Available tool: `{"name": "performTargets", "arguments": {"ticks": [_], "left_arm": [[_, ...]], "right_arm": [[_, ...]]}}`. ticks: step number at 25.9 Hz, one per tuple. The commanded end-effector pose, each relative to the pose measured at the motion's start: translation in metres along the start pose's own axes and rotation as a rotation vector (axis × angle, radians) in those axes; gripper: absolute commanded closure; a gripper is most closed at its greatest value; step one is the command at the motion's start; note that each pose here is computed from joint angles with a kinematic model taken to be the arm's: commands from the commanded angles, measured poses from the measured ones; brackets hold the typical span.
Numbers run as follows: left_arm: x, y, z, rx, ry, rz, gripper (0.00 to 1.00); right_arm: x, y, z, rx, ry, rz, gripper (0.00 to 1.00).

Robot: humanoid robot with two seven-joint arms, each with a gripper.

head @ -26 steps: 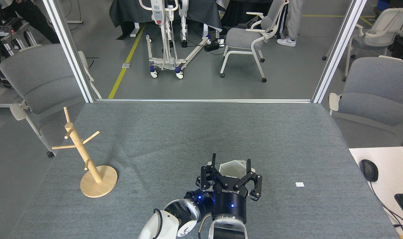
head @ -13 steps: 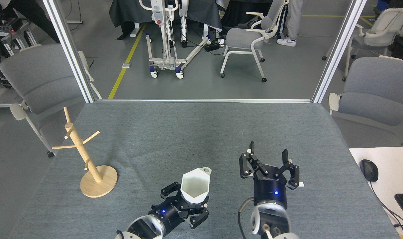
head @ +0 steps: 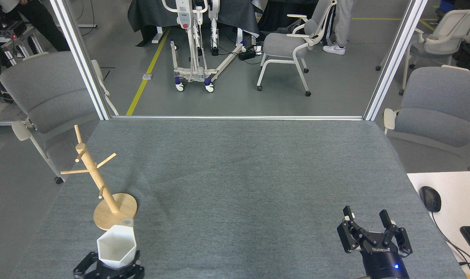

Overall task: Hang cup on storage rack
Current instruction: 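Move the cup with the left gripper beside the wooden stand's peg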

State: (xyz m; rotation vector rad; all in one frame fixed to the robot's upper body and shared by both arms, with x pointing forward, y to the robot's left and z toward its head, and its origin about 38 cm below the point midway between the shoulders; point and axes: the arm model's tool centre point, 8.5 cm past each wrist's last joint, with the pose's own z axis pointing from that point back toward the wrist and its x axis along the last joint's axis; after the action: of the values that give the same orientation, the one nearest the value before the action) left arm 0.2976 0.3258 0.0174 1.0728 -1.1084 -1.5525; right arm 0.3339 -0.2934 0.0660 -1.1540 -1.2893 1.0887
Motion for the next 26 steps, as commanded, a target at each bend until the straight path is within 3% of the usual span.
{"name": "performTargets", "arguments": {"ticks": [1, 5, 8, 10, 14, 26], "left_arm": [[-0.06, -0.002, 0.031, -0.012, 0.175, -0.013, 1.0], [-0.105, 0.011, 0.042, -0.006, 0.325, -0.076, 1.0], [-0.129, 0.042, 0.024, 0.022, 0.404, -0.204, 1.0], [-0.135, 0.052, 0.013, 0.032, 0.423, -0.23, 1.0], [-0.143, 0.07, -0.003, 0.013, 0.447, -0.254, 1.0], [-0.122, 0.096, -0.045, -0.003, 0.42, -0.287, 1.0]], "right_arm": [[0.003, 0.0, 0.006, 0.0, -0.003, 0.013, 0.02], [0.0, -0.006, 0.001, -0.012, -0.006, 0.024, 0.01], [0.0, -0.013, -0.011, -0.031, -0.009, 0.025, 0.01], [-0.001, -0.021, -0.021, -0.048, -0.013, 0.03, 0.01], [-0.001, -0.026, -0.028, -0.064, -0.006, 0.026, 0.01], [-0.002, -0.026, -0.034, -0.059, -0.006, 0.029, 0.01]]}}
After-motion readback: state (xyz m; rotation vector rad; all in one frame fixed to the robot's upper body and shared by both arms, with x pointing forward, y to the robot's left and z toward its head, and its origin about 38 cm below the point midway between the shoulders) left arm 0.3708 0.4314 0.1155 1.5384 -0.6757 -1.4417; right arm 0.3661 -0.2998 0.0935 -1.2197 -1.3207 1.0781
